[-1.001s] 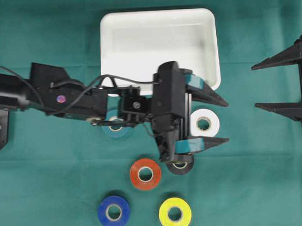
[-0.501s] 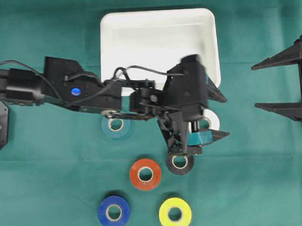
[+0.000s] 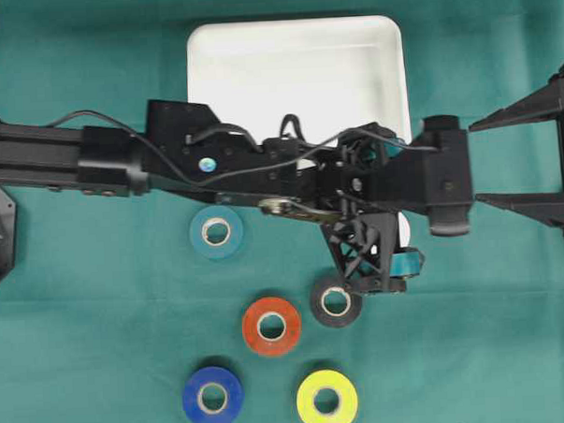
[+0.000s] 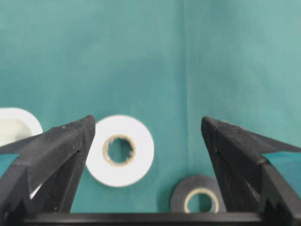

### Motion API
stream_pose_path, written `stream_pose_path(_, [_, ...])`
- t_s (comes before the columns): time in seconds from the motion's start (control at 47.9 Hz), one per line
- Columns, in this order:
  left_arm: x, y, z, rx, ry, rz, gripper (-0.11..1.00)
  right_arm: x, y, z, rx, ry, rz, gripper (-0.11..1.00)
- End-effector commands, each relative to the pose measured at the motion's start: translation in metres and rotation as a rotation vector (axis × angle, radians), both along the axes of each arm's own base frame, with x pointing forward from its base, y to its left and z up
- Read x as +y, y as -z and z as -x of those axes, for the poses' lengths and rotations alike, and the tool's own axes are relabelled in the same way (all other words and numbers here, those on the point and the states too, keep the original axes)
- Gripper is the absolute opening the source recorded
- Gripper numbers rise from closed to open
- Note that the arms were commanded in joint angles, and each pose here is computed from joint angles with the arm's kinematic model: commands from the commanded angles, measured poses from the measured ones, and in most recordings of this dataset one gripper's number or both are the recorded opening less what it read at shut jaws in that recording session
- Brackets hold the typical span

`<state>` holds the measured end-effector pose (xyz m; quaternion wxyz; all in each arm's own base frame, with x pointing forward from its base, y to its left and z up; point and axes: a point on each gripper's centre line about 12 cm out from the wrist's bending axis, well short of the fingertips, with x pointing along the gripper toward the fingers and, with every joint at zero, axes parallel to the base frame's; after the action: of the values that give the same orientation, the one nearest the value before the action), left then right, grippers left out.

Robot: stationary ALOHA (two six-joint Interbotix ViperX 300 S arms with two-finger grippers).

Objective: Pick up the tape from a random location and place it into the white case.
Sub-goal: 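Reach the left gripper across the table over the white tape roll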

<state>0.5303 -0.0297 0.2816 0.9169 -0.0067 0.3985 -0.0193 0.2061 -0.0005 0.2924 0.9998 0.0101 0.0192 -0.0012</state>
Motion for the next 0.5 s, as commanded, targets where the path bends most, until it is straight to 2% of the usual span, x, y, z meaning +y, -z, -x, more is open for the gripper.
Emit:
stream_pose_path(0.0, [0.002,-0.023,-0.001,-0.008,-0.002,-0.005,0.97,0.000,-0.010,-0.003,-0.023,0.002,-0.001,0.90])
stream_pose_path(0.146, [0.002,-0.017,-0.002,0.061,-0.001,-0.010,0.97,0.000,-0.010,-0.003,-0.023,0.002,-0.001,0.90])
stream_pose_path(0.48, [0.010,-0.013,-0.001,0.062,-0.016,-0.011,0.97,0.000,-0.010,-0.004,-0.021,0.002,-0.001,0.90])
